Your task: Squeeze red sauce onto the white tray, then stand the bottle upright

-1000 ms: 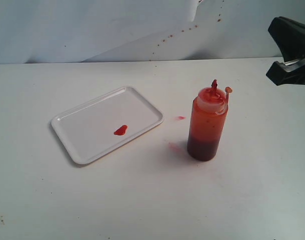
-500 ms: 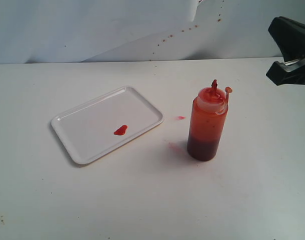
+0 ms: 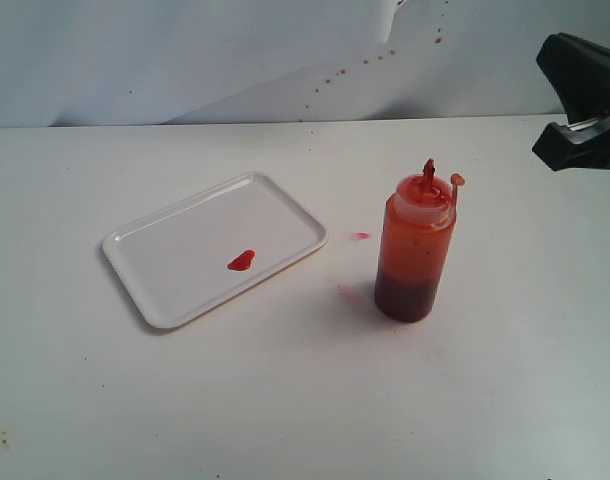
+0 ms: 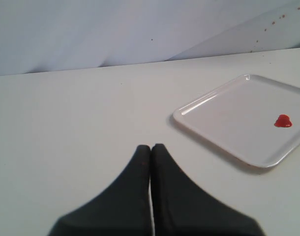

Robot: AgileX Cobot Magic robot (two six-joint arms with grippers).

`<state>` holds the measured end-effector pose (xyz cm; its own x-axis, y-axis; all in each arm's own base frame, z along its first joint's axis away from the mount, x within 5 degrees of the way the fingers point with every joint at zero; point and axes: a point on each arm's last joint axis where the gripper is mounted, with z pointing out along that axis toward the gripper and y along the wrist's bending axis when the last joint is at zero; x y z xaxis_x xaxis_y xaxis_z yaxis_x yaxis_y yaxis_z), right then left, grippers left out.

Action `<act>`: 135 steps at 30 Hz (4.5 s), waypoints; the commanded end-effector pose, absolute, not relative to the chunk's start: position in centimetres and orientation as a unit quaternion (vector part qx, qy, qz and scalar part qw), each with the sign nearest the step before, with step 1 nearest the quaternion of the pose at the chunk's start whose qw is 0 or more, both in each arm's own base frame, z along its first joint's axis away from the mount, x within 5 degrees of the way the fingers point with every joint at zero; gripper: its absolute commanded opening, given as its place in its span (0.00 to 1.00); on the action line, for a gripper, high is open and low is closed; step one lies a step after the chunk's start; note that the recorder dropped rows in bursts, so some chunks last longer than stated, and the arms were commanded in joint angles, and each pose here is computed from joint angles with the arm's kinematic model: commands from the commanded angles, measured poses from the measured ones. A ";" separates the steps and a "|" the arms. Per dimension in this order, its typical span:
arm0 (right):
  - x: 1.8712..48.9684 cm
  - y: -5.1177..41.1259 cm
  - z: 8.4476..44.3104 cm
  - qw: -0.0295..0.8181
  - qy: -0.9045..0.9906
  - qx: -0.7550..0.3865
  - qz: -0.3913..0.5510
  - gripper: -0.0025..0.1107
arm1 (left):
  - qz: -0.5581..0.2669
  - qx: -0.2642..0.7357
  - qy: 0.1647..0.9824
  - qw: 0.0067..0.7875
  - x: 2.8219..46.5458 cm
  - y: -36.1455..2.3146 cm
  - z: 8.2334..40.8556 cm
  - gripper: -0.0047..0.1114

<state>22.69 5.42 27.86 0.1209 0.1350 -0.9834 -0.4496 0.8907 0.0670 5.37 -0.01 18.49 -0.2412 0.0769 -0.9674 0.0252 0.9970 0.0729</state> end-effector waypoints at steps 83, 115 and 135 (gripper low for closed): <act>5.8 -0.5 28.8 0.732 0.677 0.076 0.025 0.02 | 0.024 0.036 0.785 0.618 5.4 0.0 18.4 0.04; 5.2 -0.4 23.5 0.726 0.686 0.009 -0.044 0.02 | 0.024 0.036 0.785 0.618 5.4 0.0 18.4 0.04; 5.5 -0.6 19.0 0.643 0.764 0.002 -0.057 0.02 | 0.024 0.036 0.785 0.618 5.4 0.0 18.4 0.04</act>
<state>5.55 -0.49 19.32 -0.1462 -0.0281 -0.9889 0.0743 0.9965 -0.0393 5.37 0.00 18.49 -0.2411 0.0813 -0.9671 0.0256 0.9967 0.0774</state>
